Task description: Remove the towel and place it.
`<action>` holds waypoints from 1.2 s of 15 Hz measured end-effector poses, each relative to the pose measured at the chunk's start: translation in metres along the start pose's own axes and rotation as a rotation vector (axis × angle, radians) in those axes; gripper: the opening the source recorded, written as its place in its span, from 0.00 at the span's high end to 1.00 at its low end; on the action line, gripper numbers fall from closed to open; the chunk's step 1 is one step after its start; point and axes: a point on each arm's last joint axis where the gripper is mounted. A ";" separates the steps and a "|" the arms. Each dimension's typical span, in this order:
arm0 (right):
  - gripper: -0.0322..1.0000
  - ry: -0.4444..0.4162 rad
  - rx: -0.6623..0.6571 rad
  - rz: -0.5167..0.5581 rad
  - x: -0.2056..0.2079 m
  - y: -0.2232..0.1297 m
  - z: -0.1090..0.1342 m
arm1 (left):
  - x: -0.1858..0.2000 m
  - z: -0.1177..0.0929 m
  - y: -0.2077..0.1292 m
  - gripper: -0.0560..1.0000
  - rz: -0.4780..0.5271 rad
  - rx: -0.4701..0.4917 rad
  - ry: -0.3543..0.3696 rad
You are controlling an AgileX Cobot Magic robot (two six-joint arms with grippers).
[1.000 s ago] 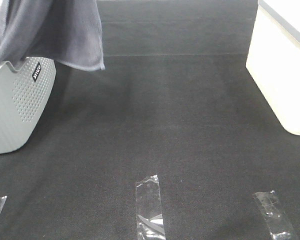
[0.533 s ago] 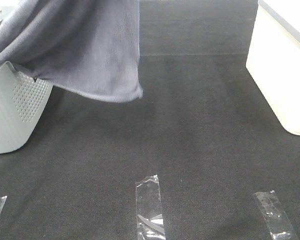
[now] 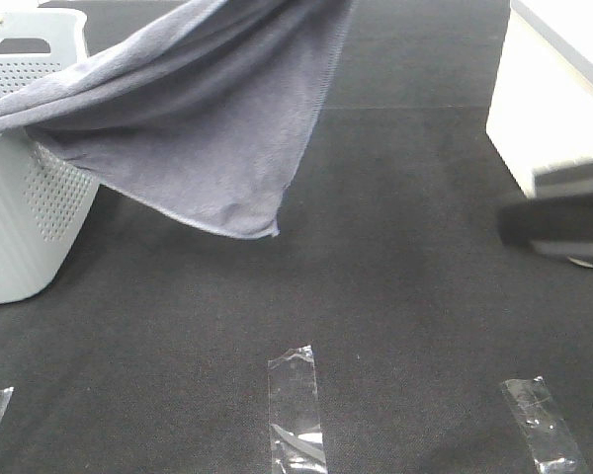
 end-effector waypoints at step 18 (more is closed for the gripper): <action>0.32 0.134 -0.069 0.061 -0.133 -0.001 -0.121 | -0.001 -0.002 0.025 0.95 -0.244 0.031 0.060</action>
Point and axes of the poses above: a point on each arm's last joint axis where the gripper is mounted, x pointing back along that axis away from the gripper, z along the wrist's bending axis when the last joint is at zero, y = z × x, and after that the axes turned 13 degrees about -x, right-handed
